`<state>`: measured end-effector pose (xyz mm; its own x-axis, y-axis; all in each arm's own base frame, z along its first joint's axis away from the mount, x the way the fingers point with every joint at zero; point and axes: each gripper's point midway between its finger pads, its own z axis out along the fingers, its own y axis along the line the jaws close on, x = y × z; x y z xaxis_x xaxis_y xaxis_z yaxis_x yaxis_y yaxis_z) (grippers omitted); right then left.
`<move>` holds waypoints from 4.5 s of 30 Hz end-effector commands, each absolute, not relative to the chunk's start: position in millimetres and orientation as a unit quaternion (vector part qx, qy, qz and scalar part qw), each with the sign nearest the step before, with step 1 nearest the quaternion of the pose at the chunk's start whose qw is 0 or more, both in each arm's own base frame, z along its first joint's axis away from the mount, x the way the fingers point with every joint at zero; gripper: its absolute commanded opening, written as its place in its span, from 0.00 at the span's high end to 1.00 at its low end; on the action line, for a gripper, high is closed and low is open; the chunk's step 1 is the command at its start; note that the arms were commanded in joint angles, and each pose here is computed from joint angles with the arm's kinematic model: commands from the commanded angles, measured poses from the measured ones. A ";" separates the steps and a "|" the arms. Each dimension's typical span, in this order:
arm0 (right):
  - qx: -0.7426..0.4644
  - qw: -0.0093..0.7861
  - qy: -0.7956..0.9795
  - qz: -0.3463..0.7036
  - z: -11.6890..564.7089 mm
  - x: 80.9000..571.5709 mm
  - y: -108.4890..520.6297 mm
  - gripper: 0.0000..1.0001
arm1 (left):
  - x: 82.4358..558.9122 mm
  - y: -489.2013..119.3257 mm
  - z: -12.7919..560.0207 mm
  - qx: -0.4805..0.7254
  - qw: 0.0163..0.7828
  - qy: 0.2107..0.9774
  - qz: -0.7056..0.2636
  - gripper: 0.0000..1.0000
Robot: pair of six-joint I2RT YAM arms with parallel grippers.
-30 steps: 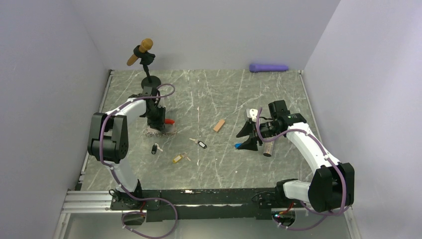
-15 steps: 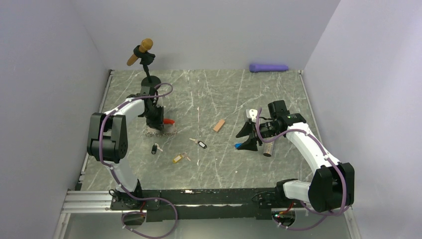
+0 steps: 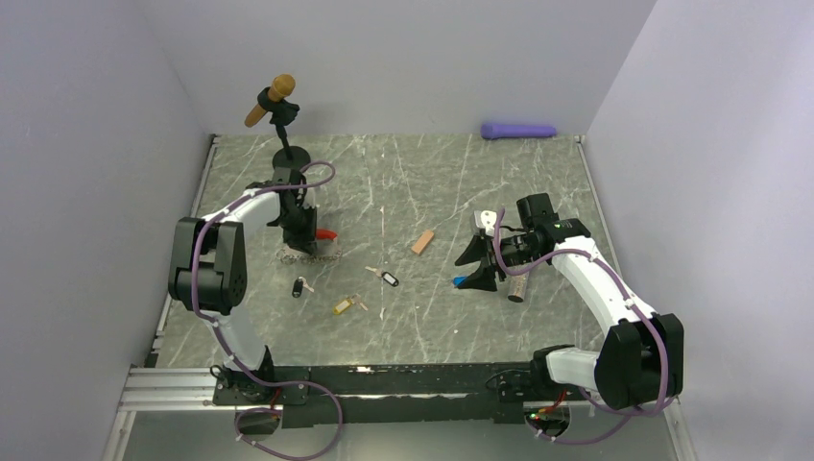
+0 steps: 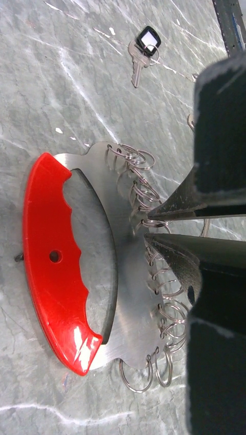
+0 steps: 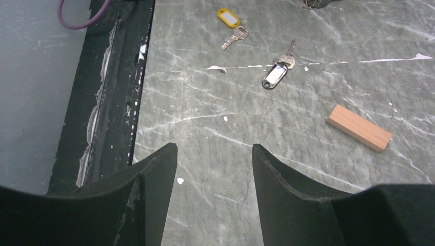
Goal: Put the keys on the keyring
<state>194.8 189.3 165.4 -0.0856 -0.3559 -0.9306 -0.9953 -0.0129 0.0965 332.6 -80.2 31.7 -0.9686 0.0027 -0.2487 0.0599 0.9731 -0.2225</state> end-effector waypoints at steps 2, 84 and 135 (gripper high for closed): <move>-0.583 0.398 0.565 0.426 183.5 197.7 194.0 0.40 | 324.3 -82.8 29.2 0.028 0.110 0.987 -0.111 0.79; -0.517 0.416 0.552 0.504 286.0 240.2 302.9 0.52 | 299.8 -155.4 212.2 0.168 0.262 0.927 -0.209 1.00; -0.570 0.367 0.449 0.582 303.1 198.2 329.9 0.54 | 216.7 -240.5 272.5 0.457 0.403 0.755 -0.243 1.00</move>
<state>201.5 330.9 281.9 -0.1625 -0.1281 -0.9784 -0.9413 -0.2771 0.1926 218.7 -230.1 258.3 -0.3017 0.5478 -0.7803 0.8738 0.4862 0.0035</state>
